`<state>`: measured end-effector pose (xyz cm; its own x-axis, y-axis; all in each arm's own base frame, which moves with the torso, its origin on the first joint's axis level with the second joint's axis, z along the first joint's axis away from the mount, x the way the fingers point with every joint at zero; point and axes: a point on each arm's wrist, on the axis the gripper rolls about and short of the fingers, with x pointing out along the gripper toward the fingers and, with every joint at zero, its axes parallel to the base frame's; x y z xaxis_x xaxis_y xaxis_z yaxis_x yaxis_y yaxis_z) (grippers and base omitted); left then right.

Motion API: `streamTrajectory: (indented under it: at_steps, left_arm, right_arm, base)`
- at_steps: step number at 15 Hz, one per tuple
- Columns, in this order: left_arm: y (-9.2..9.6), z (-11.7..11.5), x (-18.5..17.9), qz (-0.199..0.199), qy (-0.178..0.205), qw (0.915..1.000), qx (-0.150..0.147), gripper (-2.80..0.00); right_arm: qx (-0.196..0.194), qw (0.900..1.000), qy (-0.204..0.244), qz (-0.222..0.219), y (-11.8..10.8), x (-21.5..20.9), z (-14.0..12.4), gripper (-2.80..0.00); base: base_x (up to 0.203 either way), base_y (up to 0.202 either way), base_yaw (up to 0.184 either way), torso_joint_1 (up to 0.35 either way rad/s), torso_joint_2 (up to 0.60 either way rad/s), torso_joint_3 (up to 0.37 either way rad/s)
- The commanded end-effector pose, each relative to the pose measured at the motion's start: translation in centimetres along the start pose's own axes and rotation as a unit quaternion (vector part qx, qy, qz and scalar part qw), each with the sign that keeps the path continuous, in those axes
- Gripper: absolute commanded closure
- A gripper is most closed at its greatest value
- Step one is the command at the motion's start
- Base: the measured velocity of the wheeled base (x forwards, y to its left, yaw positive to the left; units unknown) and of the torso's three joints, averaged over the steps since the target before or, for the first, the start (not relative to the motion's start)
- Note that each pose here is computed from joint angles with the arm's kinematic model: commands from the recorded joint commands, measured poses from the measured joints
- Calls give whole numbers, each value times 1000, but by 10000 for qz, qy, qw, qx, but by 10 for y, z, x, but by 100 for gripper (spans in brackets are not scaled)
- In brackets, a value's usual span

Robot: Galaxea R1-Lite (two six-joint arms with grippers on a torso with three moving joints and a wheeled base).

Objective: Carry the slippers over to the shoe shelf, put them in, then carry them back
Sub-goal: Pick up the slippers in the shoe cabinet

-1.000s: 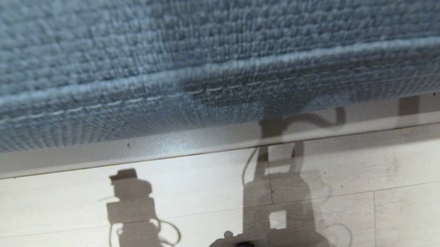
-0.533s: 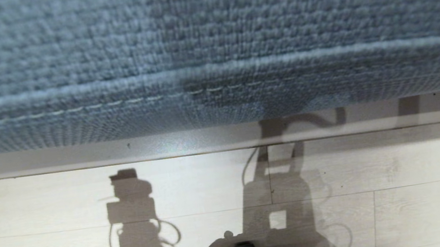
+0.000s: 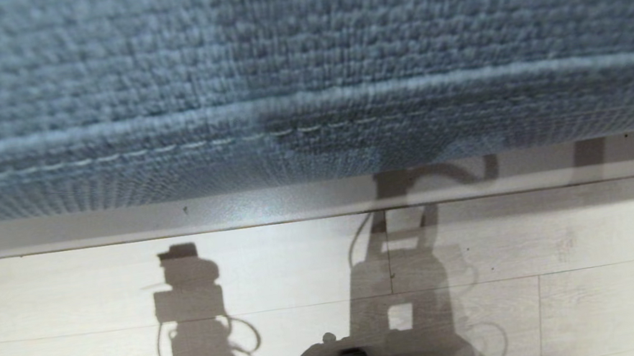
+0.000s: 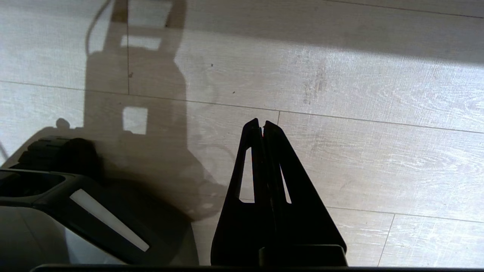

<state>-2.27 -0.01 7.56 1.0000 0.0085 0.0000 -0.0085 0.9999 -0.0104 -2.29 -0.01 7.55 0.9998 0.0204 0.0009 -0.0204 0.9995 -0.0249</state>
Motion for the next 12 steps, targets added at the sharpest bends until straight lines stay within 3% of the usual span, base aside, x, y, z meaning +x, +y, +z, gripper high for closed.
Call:
streamTrajectory:
  at_steps: [1, 12]
  left_arm:
    - [0, 0, 0, 3, 0, 10000, -2, 0]
    - [0, 0, 0, 3, 0, 10000, -2, 0]
  right_arm:
    - [2, 10000, 12, 6, 0, 0, 0, 0]
    - [-4, 10000, 11, 6, 0, 0, 0, 0]
  base:
    - [0, 0, 0, 0, 0, 0]
    - [0, 0, 0, 0, 0, 0]
